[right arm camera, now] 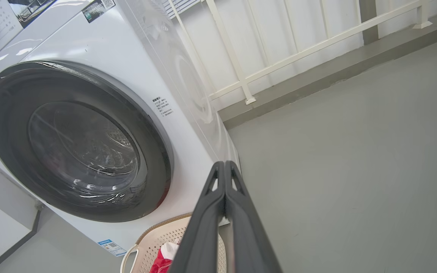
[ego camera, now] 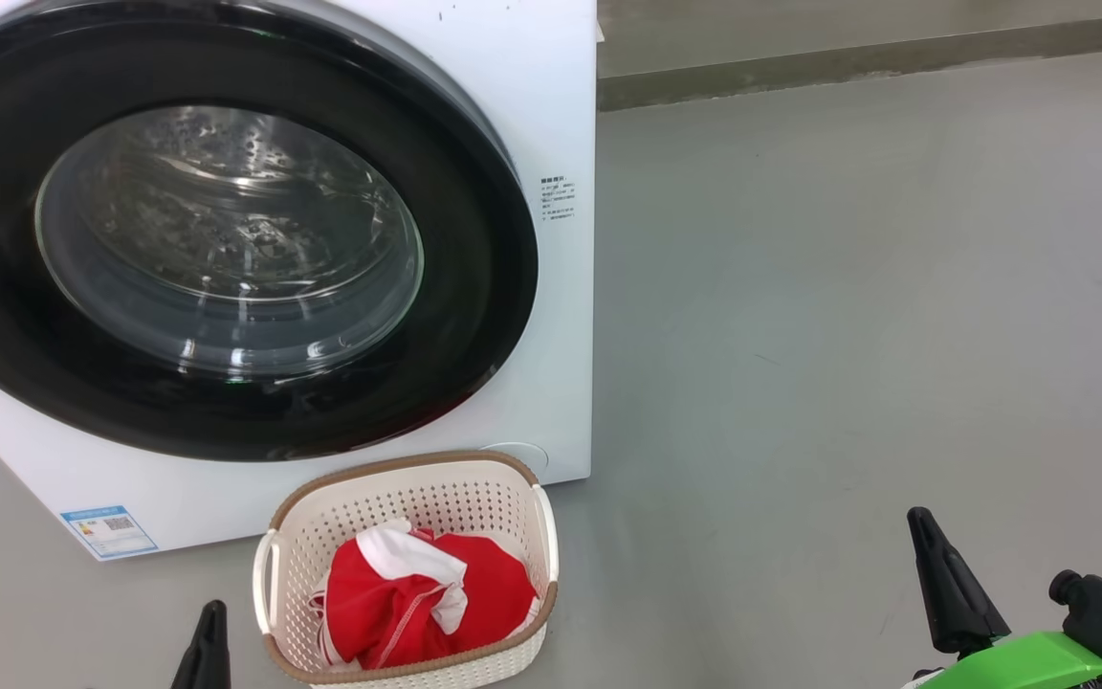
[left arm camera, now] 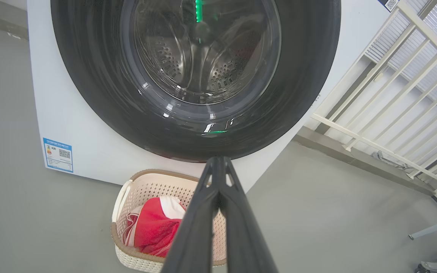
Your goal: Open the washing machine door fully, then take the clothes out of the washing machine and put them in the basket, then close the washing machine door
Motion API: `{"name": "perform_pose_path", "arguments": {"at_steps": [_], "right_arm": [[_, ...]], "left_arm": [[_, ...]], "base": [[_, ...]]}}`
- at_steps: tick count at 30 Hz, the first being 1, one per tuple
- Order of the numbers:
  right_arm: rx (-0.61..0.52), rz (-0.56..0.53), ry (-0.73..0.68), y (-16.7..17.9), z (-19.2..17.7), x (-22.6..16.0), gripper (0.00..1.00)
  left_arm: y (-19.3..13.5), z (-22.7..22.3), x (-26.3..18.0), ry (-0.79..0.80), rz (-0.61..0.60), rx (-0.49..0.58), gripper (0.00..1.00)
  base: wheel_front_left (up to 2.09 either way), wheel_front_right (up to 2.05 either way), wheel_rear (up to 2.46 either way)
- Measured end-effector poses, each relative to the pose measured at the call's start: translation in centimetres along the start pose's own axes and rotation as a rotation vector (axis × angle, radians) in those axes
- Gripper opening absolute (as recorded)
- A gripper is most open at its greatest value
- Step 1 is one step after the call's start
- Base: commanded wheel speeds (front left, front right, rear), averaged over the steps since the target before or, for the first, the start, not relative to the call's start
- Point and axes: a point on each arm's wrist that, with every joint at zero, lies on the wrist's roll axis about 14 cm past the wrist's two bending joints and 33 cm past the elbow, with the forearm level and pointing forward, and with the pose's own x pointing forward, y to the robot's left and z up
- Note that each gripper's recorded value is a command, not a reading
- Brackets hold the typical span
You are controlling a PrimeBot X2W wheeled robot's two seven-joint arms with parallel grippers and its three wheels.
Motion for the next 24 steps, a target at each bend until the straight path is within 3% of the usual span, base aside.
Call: {"name": "perform_pose_path", "arguments": {"at_steps": [24], "right_arm": [[0.252, -0.047, 0.032, -0.69, -0.47, 0.94, 0.0]], "left_arm": [[0.16, 0.15, 0.84, 0.014, 0.026, -0.271, 0.0]], "base": [[0.0, 0.0, 0.0]]}}
